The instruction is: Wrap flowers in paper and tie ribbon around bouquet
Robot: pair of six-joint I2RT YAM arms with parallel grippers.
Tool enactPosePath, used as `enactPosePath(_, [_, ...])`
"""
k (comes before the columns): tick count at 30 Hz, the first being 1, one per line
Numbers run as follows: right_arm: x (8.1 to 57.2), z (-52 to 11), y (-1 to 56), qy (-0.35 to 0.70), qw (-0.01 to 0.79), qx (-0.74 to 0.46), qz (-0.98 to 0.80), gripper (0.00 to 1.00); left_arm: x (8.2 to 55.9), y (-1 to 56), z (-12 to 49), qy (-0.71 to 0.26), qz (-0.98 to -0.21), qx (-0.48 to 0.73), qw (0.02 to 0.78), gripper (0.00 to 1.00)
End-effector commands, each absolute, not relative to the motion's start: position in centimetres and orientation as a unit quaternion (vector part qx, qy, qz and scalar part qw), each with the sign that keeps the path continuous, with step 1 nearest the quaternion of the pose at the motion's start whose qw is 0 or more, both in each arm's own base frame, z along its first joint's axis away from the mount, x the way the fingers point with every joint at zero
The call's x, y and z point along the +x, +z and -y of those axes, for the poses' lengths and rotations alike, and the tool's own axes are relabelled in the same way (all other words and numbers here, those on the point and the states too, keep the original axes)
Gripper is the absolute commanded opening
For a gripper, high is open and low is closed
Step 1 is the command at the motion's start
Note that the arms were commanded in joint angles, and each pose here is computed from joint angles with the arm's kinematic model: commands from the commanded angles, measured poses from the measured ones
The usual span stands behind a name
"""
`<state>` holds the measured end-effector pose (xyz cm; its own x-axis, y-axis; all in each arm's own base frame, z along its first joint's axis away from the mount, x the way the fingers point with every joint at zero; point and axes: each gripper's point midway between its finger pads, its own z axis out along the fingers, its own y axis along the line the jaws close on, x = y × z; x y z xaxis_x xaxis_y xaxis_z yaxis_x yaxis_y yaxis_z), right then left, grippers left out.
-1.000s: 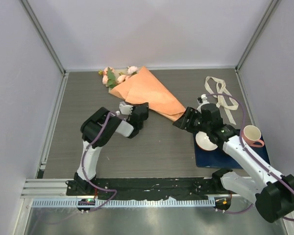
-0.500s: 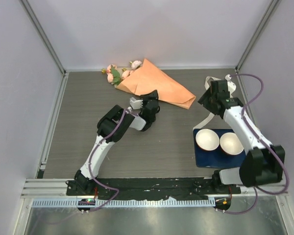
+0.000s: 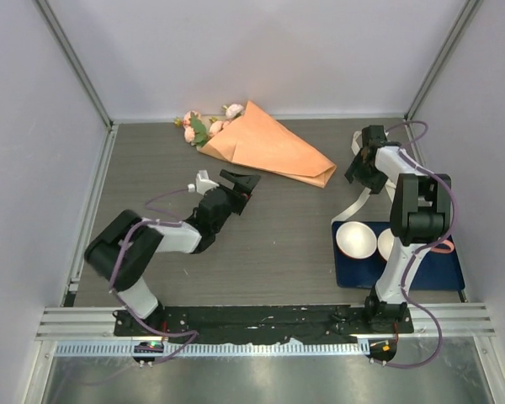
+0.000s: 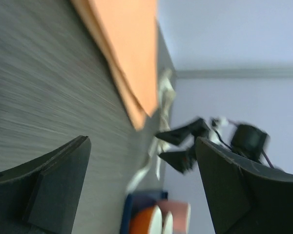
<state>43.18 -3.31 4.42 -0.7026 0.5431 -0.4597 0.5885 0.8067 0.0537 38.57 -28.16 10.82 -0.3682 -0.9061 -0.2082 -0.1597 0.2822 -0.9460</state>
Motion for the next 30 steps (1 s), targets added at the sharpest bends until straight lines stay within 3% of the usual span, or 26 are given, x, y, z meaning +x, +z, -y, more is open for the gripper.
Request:
enactPosePath(1, [40.7,4.4,4.6,-0.101,0.211,0.309,-0.922,0.71,33.5,16.3,29.9,-0.493,-0.743,-0.224,0.394,0.92])
enactPosePath(6, [37.9,3.3,1.8,-0.1,0.184,0.308,-0.928,0.67,29.7,19.9,29.4,-0.462,-0.789,-0.103,0.392,0.92])
enactPosePath(9, [37.5,2.3,0.5,-0.083,0.175,0.308,-0.931,0.51,27.8,21.7,27.4,-0.435,-0.8,-0.073,0.408,0.92])
enactPosePath(12, [38.0,1.2,0.7,-0.08,0.187,0.3,-0.932,0.27,26.0,23.6,25.3,-0.415,-0.801,-0.054,0.427,0.92])
enactPosePath(13, [38.4,1.4,1.7,-0.083,0.202,0.301,-0.928,0.15,25.3,22.7,24.4,-0.394,-0.819,-0.055,0.414,0.92])
enactPosePath(16, [41.3,2.0,6.6,-0.08,0.273,0.295,-0.912,0.0,24.1,22.8,22.1,-0.351,-0.838,-0.059,0.413,0.92])
enactPosePath(22, [46.4,-6.0,21.5,0.027,0.462,0.197,-0.864,0.0,23.7,22.8,15.9,-0.249,-0.859,-0.119,0.431,1.0])
enactPosePath(25, [46.3,-19.7,29.1,0.149,0.501,0.074,-0.85,0.0,24.1,23.1,12.0,-0.224,-0.865,-0.18,0.413,1.0])
enactPosePath(26, [45.2,-26.9,33.5,0.228,0.513,0.033,-0.827,0.0,24.1,24.2,11.2,-0.233,-0.859,-0.202,0.41,1.0])
enactPosePath(28, [41.7,-34.8,38.8,0.355,0.503,-0.044,-0.787,0.0,23.5,24.4,8.3,-0.216,-0.856,-0.252,0.395,1.0])
enactPosePath(30, [39.1,-37.5,42.8,0.383,0.516,-0.037,-0.765,0.0,22.9,25.2,7.0,-0.209,-0.849,-0.27,0.404,1.0])
